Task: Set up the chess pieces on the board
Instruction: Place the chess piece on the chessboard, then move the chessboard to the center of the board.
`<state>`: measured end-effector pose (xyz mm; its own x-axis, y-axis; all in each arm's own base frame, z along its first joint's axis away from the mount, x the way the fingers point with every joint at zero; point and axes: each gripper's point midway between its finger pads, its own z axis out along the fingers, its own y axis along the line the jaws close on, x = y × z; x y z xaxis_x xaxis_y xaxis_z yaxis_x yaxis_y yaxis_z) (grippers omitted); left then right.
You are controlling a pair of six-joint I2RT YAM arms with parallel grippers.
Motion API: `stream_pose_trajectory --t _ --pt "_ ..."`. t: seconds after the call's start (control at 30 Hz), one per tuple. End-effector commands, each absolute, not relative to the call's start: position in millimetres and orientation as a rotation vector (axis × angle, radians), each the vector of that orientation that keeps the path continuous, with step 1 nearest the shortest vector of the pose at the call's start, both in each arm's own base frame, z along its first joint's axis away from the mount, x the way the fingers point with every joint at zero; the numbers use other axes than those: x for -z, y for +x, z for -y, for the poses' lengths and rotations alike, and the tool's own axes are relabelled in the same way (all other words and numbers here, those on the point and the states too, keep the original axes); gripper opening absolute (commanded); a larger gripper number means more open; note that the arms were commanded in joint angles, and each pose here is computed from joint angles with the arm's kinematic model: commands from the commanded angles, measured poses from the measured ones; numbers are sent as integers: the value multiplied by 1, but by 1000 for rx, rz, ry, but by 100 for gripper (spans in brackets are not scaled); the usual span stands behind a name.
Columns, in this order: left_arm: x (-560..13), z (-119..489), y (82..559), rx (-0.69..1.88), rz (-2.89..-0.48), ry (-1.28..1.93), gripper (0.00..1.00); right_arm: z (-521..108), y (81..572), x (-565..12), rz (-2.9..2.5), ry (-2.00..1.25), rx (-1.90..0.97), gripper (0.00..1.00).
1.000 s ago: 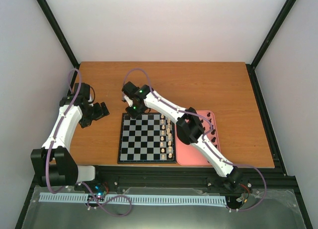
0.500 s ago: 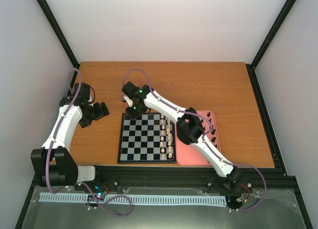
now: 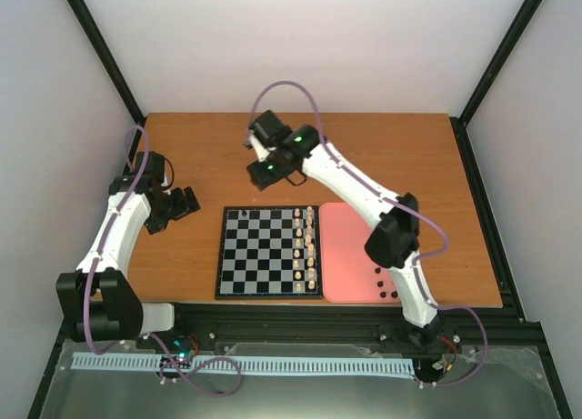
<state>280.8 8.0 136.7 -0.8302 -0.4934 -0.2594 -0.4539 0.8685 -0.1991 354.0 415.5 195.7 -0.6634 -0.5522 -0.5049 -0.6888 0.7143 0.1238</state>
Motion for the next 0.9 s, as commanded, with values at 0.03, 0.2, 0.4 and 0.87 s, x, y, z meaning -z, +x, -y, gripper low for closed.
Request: stream_pose_trajectory --t 0.03,0.2,0.4,0.87 --pt "-146 -8 287 212 -2702 -722 100 -314 388 -186 -2632 -658 -242 60" --pt "-128 5 282 318 -2722 -745 100 -216 403 -163 -2747 -375 -237 60" --pt "-113 30 287 553 -2658 -769 100 -150 394 -145 -2806 -203 -156 60" --pt "-60 58 283 601 -2815 -728 75 -121 387 -128 -2832 -109 -167 61"
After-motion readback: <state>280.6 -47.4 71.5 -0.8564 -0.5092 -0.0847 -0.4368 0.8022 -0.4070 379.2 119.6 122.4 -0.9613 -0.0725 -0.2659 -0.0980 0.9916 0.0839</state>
